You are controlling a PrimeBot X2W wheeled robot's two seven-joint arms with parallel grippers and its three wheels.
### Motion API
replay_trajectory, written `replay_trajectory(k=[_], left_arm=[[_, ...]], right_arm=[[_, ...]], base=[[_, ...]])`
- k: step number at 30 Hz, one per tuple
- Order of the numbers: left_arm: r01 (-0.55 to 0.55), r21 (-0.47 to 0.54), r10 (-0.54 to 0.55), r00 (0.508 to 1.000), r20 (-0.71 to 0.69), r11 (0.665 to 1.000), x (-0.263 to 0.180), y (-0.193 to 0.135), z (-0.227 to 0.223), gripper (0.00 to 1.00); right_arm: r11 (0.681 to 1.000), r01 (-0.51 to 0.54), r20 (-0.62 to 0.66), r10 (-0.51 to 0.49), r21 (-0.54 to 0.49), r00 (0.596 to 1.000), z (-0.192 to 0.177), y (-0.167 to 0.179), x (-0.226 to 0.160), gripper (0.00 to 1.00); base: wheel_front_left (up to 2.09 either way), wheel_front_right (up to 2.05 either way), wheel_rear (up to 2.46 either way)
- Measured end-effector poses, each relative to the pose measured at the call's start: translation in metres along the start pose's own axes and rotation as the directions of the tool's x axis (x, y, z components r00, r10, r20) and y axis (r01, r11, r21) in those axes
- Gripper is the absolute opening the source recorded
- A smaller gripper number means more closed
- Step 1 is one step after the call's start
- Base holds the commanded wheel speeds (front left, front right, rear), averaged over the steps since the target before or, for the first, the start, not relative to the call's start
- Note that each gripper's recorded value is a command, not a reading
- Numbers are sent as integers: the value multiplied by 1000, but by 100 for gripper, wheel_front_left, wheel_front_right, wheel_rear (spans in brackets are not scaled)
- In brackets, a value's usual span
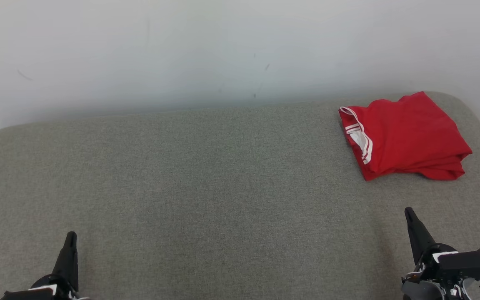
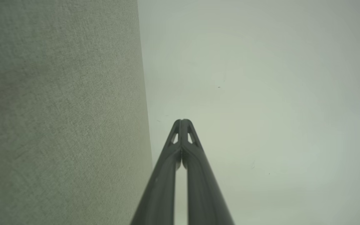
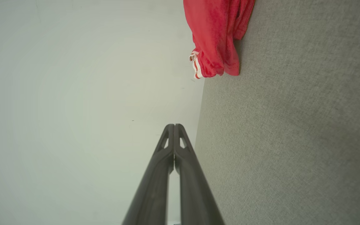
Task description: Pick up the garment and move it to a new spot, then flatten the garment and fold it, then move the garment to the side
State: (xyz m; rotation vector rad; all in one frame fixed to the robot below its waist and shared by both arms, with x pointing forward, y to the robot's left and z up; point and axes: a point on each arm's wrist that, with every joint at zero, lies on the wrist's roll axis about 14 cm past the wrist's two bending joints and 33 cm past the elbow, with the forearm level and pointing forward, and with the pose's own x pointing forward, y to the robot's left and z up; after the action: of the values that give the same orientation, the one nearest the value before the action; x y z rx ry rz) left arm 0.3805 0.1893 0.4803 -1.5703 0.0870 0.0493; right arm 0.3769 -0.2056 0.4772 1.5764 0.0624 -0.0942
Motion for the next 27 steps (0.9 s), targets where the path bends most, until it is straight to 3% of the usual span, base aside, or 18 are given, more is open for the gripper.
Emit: replay_trajectory(k=[27], left_arm=[[0, 0, 0, 1000, 0, 1000, 0, 0, 0, 0]], right_arm=[[1000, -4, 0, 4, 0, 1000, 0, 1, 0, 0]], base=[[0, 0, 0]])
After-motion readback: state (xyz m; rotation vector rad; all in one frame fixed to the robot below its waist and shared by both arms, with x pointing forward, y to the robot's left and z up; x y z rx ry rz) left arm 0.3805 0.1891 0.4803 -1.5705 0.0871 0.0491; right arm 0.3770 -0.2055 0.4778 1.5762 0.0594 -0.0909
